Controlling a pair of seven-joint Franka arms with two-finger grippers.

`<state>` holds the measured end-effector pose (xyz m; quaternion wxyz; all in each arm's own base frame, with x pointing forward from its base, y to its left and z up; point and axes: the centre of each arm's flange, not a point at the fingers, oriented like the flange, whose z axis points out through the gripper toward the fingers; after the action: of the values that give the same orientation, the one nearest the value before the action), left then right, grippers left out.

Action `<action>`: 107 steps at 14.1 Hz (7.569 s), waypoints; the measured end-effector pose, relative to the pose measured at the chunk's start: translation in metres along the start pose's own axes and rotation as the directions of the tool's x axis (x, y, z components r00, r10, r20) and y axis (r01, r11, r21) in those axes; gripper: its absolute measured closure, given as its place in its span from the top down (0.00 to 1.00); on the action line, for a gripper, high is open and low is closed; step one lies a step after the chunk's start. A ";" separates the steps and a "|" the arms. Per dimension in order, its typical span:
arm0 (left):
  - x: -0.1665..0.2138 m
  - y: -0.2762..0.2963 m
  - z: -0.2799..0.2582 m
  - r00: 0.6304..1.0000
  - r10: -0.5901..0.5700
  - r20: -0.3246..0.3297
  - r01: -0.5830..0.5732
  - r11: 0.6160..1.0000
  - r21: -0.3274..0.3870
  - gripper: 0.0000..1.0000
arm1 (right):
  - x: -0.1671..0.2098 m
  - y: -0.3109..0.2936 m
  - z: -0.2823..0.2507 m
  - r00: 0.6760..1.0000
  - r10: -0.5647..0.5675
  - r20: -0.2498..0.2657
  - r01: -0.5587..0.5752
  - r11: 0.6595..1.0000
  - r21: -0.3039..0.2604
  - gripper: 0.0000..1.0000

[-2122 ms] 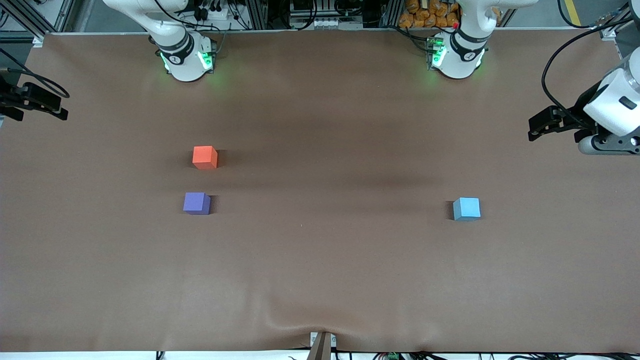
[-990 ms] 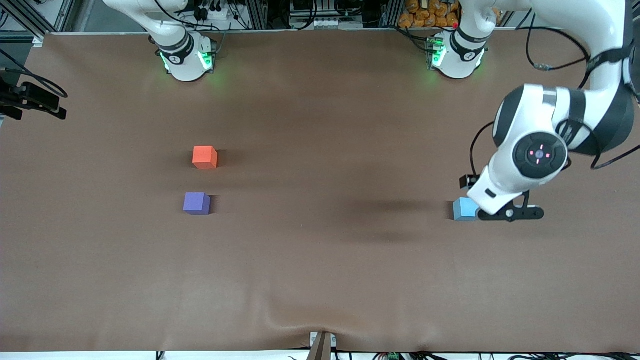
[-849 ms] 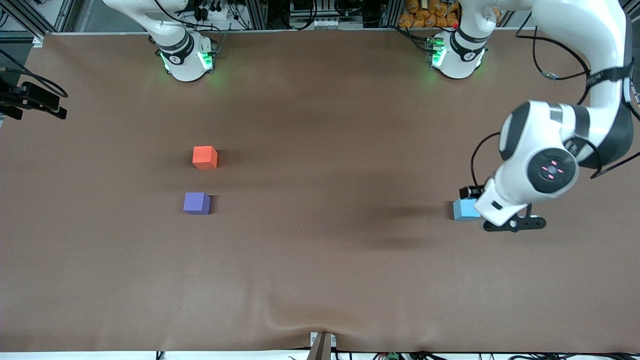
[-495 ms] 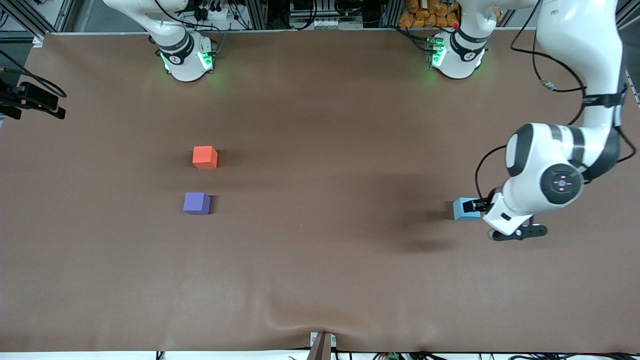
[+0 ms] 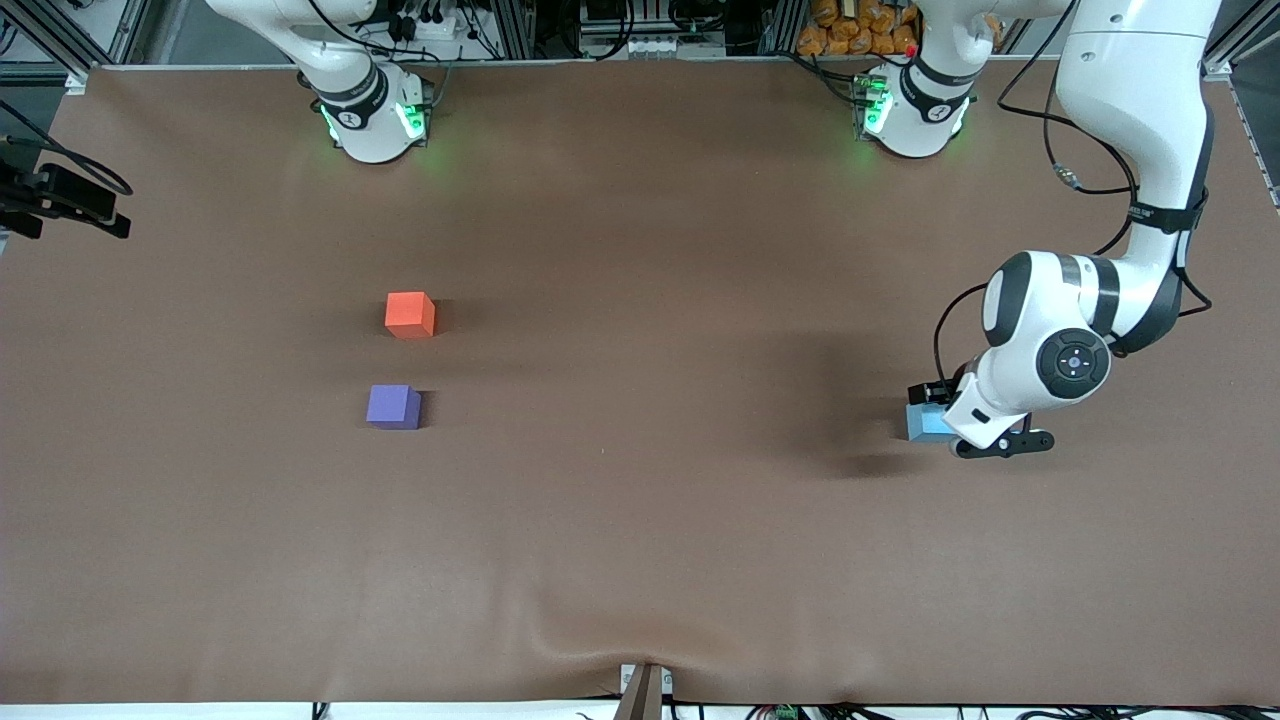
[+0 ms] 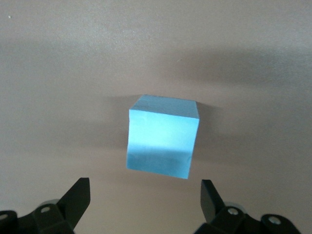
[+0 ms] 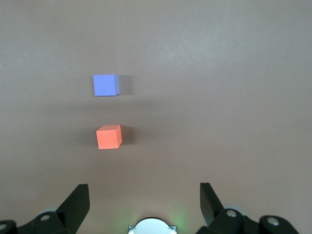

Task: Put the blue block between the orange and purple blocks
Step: 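Close the left gripper on the light blue cube, then carry the light blue cube with the left gripper toward the table middle, then lower the cube and open the left gripper, releasing it, then withdraw the left gripper while the right gripper reaches the blue cube, then close the right gripper on the light blue cube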

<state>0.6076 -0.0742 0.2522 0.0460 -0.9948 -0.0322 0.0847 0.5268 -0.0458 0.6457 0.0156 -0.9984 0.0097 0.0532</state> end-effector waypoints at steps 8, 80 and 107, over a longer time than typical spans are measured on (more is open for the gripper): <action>0.010 0.004 0.034 0.999 -0.023 -0.034 0.021 0.997 -0.071 1.00 | 0.000 0.000 0.000 1.000 0.001 0.000 -0.001 1.000 0.000 1.00; -0.065 0.015 -0.234 0.977 0.165 -0.133 -0.178 0.980 -0.089 1.00 | 0.070 -0.321 0.183 0.967 -0.251 0.038 0.249 0.967 0.050 1.00; -0.150 -0.048 -0.348 0.982 0.122 -0.144 -0.131 0.990 -0.056 1.00 | 0.006 -0.513 0.427 0.985 -0.170 -0.023 0.171 0.985 0.037 1.00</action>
<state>0.5175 -0.0668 0.6234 0.0105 -0.9993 0.0316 0.0161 0.4981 0.4806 0.2362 0.0395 -0.9956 -0.0746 0.0416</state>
